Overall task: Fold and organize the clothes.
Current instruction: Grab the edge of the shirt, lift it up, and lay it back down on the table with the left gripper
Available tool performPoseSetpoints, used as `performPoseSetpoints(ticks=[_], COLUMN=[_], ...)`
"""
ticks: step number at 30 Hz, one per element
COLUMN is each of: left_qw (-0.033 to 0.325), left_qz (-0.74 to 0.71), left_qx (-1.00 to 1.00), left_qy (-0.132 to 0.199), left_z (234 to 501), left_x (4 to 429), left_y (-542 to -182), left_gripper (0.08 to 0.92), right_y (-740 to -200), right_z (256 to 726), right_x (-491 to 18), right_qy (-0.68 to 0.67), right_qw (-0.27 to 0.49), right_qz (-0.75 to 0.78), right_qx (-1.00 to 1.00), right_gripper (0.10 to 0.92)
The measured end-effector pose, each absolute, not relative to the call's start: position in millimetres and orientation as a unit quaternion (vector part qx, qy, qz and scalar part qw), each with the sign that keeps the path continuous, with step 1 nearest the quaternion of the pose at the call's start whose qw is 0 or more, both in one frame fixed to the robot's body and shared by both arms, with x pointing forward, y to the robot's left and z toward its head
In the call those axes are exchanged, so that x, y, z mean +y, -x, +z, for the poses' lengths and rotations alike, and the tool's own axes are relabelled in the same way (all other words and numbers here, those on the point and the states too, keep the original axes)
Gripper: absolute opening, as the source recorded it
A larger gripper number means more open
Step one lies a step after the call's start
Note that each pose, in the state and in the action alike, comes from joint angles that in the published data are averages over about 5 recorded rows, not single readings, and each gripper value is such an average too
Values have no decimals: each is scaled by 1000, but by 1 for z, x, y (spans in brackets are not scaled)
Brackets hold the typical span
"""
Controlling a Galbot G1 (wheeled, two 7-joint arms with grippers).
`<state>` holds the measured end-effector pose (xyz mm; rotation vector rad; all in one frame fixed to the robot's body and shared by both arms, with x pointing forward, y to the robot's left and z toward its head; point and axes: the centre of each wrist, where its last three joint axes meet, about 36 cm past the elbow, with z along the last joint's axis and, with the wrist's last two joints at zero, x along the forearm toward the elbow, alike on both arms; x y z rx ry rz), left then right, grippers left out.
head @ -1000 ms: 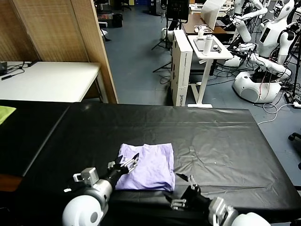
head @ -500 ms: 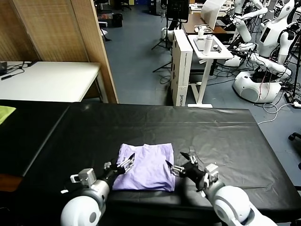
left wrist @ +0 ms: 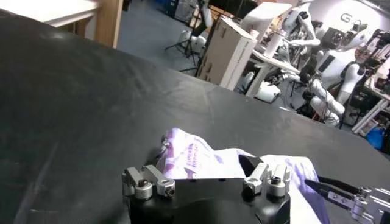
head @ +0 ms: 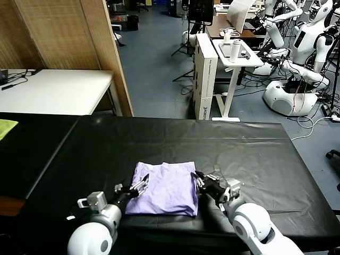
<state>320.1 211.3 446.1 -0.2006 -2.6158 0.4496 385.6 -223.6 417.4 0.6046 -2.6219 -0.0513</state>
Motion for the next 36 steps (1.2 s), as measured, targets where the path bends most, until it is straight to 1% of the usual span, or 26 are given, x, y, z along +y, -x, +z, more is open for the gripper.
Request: performPoseSetpoints(ticks=[1,2,5,6,8,9,14,17,19,20,23,28,36], left_qw=[237,235,229,226,218,212,177,169,164,162,159,162,169], left_qz=[164,164,161,160,160,161,166,172,178,181,191,205,251], left_qx=[-955,-955,-957,-958,-960,-961,-966,-967,-967,-966,-965,-962,-950], left_qy=[73,72,73,75,78,81,89,88,85,83,78,74,73], left_z=[446,445,443,442,439,437,423,413,407,404,395,381,370], left_x=[212,212,213,214,215,216,222,224,225,225,227,231,236], left_y=[-320,-320,-320,-319,-318,-318,-314,-311,-309,-307,-304,-300,-299], left_gripper=[907,907,907,907,907,907,907,907,907,907,907,907,907], right_y=[-386,-385,-384,-383,-382,-381,-375,-373,-373,-373,-373,-370,-368], right_z=[417,417,419,421,424,426,439,447,452,455,459,460,461], right_x=[-224,-224,-223,-224,-226,-227,-236,-241,-244,-245,-246,-247,-248], right_qy=[-219,-219,-222,-222,-224,-224,-222,-218,-217,-216,-215,-214,-214], right_qw=[224,225,225,224,223,222,213,205,198,196,190,190,190], right_qz=[-20,-22,-31,-35,-43,-46,-54,-56,-57,-58,-57,-57,-55], right_qx=[-949,-949,-948,-948,-948,-948,-950,-953,-954,-955,-956,-957,-957], right_gripper=[173,155,146,163,236,287,604,785,864,886,904,907,907])
